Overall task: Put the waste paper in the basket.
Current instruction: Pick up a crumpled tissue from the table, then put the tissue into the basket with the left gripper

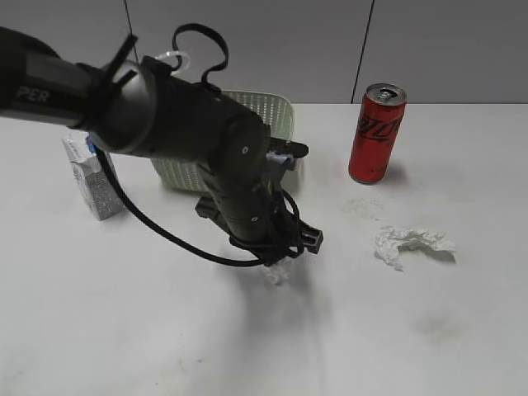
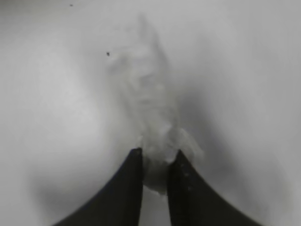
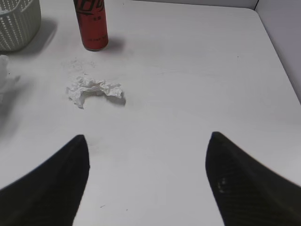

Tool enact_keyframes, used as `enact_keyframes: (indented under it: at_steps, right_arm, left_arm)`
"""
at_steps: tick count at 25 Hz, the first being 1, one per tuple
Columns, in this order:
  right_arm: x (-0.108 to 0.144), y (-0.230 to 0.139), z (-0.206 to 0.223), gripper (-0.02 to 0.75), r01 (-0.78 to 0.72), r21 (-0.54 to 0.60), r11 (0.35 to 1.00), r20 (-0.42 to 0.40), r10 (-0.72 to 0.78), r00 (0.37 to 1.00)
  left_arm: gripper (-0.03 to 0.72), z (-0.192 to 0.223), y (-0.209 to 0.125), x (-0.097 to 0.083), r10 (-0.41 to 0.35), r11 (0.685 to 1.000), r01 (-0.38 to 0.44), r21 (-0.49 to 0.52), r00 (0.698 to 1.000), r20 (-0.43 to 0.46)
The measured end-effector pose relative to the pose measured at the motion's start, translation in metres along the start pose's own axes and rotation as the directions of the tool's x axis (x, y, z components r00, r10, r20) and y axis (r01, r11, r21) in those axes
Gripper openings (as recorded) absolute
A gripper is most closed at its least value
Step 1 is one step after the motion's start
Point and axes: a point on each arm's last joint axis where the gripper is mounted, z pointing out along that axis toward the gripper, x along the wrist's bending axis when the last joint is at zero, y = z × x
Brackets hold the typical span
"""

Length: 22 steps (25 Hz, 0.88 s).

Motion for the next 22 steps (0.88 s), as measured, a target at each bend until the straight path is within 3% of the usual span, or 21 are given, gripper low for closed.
enact_keyframes:
  at_steps: [8,12,15,22]
  right_arm:
    - [0.0,0.0,0.0,0.584,0.0,0.0,1.0,0.0,0.0,1.0]
    - [0.0,0.0,0.0,0.584,0.0,0.0,1.0,0.0,0.0,1.0]
    - [0.0,0.0,0.0,0.584,0.0,0.0,1.0,0.0,0.0,1.0]
    - [0.0,0.0,0.0,0.584,0.0,0.0,1.0,0.0,0.0,1.0]
  left_arm:
    - [0.015,-0.08,0.013,-0.006,0.07,0.981,-0.066,-0.184,0.997,0.016]
    - [0.013,-0.129,0.021,-0.001,0.141,0.928,-0.147,-0.344,0.989,-0.041]
    - [0.014,-0.155,0.032,0.017,0.133,0.869,-0.155,-0.469,0.988,-0.08]
    - [0.013,-0.164,0.064,0.089,-0.006,0.73,-0.074,-0.68,0.993,-0.115]
